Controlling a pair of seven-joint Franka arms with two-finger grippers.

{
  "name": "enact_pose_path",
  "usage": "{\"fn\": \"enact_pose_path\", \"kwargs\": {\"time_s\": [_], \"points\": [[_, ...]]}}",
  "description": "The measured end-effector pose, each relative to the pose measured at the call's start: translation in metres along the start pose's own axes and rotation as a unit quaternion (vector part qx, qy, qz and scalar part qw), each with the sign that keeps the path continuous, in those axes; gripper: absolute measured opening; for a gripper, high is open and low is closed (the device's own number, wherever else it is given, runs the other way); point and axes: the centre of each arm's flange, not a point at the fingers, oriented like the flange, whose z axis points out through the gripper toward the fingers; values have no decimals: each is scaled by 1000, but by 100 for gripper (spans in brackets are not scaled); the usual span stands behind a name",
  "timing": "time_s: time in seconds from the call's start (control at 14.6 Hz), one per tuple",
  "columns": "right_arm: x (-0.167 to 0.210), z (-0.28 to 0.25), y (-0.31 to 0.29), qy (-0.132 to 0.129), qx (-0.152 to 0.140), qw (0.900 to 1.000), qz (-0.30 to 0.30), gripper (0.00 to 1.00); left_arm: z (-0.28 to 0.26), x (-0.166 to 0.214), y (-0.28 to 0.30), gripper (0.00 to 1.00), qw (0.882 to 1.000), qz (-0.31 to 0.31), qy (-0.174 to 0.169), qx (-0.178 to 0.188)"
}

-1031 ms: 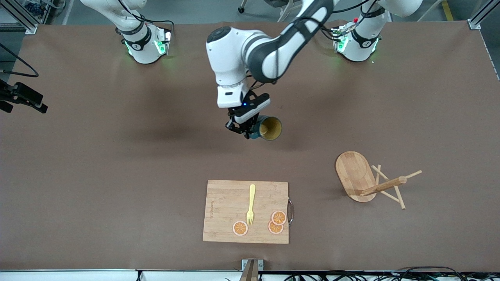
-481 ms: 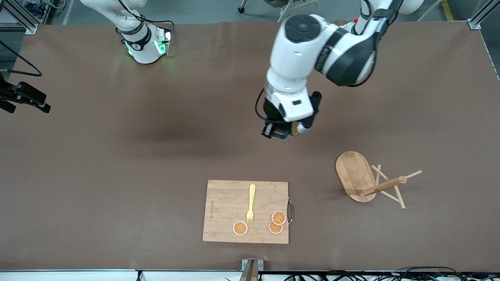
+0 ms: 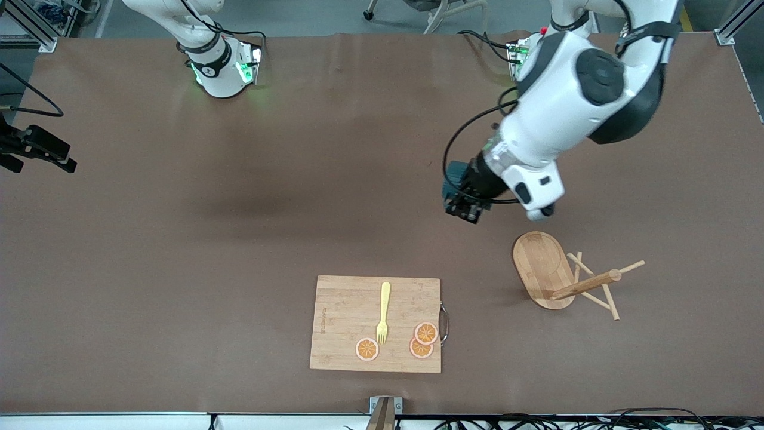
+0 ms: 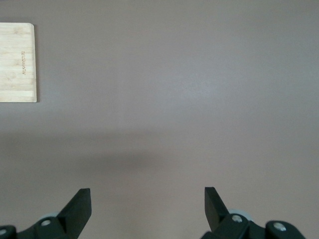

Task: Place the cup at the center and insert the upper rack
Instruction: 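Lift the teal mug and carry it to the wooden mug tree, then hook the mug handle onto a mug tree peg with the left gripper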

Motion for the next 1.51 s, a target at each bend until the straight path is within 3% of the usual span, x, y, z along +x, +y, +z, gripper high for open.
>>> {"fn": "enact_pose_path", "kwargs": {"time_s": [0.62, 0.82, 1.51], "points": [[0, 0, 2, 0, 0, 1000, 2, 100, -18, 132, -2, 5, 996, 14, -84, -12], [0, 0, 2, 0, 0, 1000, 2, 100, -10, 156, -4, 5, 994, 17, -108, -9], [0, 0, 2, 0, -1, 1000, 2, 100, 21, 208, -7, 5, 990, 31, -135, -6]]}}
